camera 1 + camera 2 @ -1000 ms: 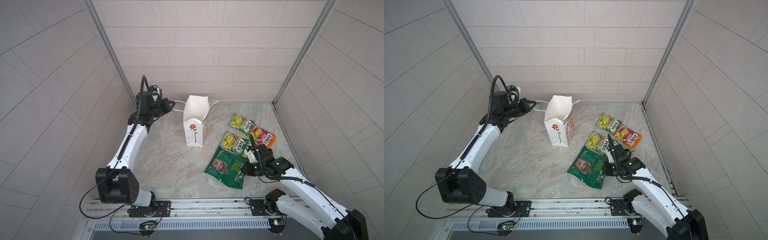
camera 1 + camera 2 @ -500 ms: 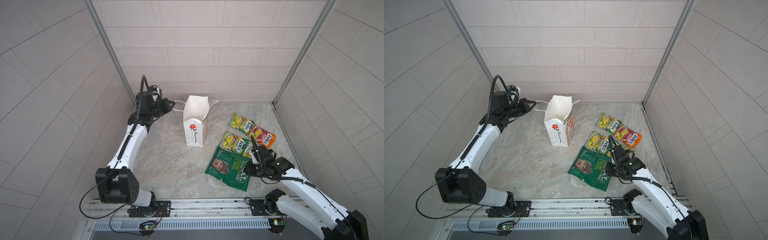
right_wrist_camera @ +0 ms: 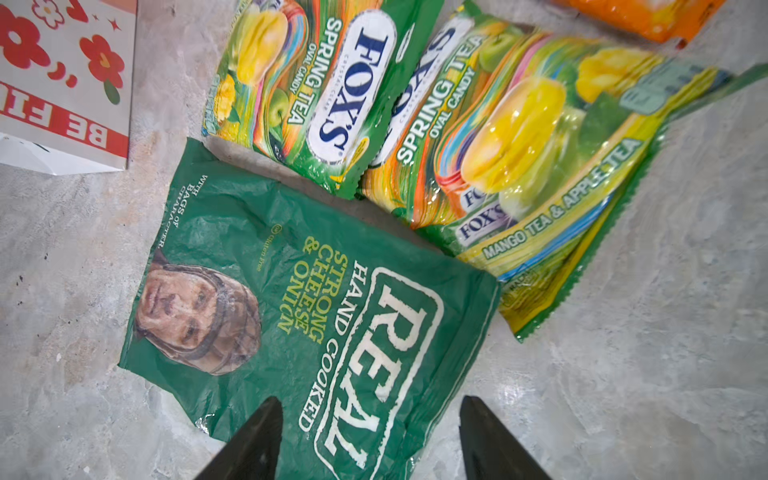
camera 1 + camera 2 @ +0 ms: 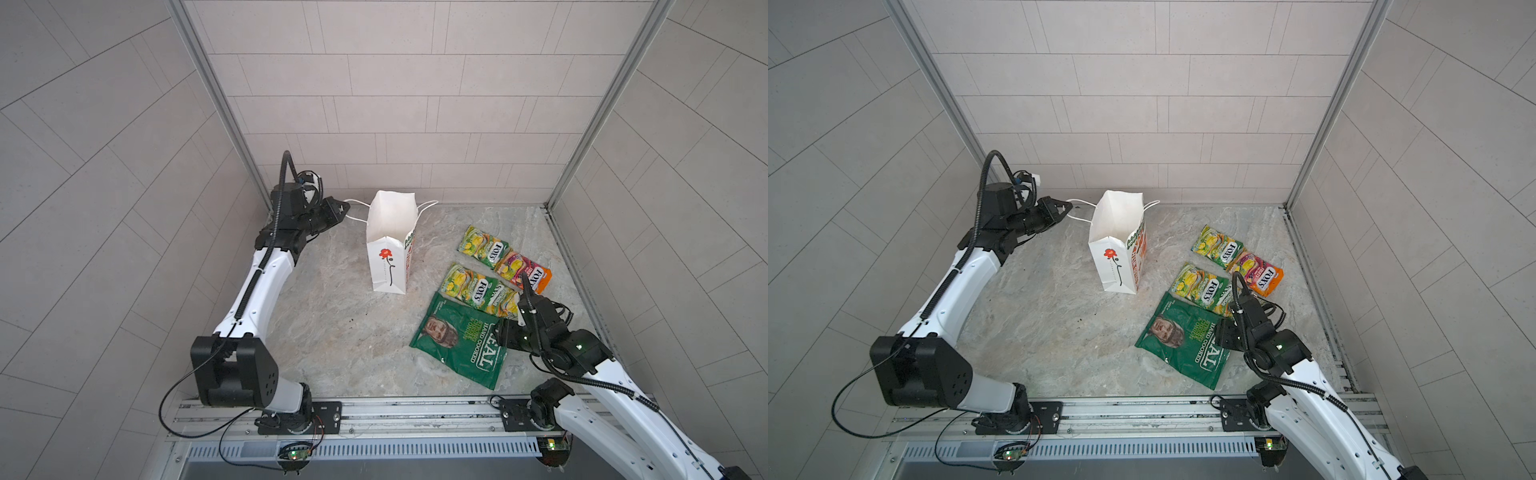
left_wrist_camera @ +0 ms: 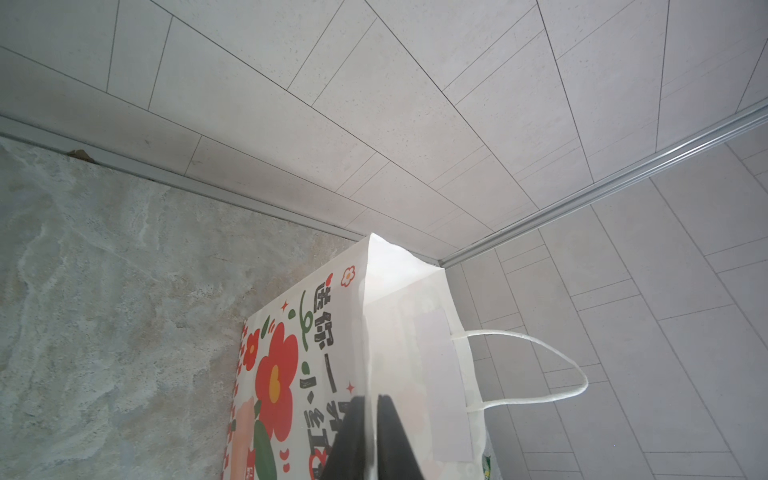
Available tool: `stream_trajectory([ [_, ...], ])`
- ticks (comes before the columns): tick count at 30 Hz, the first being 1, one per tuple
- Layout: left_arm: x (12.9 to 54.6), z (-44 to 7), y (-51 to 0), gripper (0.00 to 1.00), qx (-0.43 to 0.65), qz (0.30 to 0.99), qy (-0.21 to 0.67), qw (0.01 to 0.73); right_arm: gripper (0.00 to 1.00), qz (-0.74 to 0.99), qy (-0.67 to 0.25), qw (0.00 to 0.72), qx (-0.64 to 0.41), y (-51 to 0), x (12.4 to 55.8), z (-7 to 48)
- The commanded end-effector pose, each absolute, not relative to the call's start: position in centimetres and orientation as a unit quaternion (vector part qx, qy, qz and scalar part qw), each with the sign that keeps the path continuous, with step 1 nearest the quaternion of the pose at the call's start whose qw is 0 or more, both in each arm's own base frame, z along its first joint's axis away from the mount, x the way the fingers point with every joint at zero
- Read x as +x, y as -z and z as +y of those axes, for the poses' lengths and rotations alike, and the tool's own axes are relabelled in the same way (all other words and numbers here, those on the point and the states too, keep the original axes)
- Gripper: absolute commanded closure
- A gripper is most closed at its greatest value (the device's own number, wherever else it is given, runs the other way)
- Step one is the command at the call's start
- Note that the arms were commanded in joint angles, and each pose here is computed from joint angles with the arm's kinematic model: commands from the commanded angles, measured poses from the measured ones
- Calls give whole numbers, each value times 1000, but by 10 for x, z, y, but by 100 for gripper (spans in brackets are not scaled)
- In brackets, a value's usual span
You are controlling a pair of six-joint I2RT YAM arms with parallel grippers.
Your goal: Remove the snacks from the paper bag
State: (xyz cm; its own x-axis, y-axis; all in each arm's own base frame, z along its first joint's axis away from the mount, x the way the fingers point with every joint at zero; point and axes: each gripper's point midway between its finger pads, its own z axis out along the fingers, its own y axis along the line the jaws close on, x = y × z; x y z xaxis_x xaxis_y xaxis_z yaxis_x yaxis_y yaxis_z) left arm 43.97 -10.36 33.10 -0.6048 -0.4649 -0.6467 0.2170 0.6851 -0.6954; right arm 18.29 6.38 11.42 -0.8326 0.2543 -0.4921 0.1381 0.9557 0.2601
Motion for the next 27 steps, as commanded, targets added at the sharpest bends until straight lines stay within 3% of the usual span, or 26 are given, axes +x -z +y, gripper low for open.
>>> stream_trajectory([
  [1, 435, -103, -342, 74, -65, 801, 396, 444, 27, 944, -90, 293, 122, -119, 185, 54],
  [5, 435, -103, -350, 40, -60, 796, 400, 450, 21, 934, -88, 319, 131, -125, 188, 49],
  [10, 432, -102, -365, 20, -49, 790, 403, 460, 12, 925, -67, 348, 134, -134, 196, 40],
  [14, 421, -90, -383, 15, -44, 787, 380, 483, 12, 914, -39, 381, 132, -146, 212, 34],
  [18, 402, -67, -404, 4, -44, 776, 305, 550, 12, 900, 12, 416, 132, -157, 233, 22],
  [27, 373, 6, -384, 3, -169, 790, 123, 577, 11, 858, 125, 475, 149, -182, 280, -9],
])
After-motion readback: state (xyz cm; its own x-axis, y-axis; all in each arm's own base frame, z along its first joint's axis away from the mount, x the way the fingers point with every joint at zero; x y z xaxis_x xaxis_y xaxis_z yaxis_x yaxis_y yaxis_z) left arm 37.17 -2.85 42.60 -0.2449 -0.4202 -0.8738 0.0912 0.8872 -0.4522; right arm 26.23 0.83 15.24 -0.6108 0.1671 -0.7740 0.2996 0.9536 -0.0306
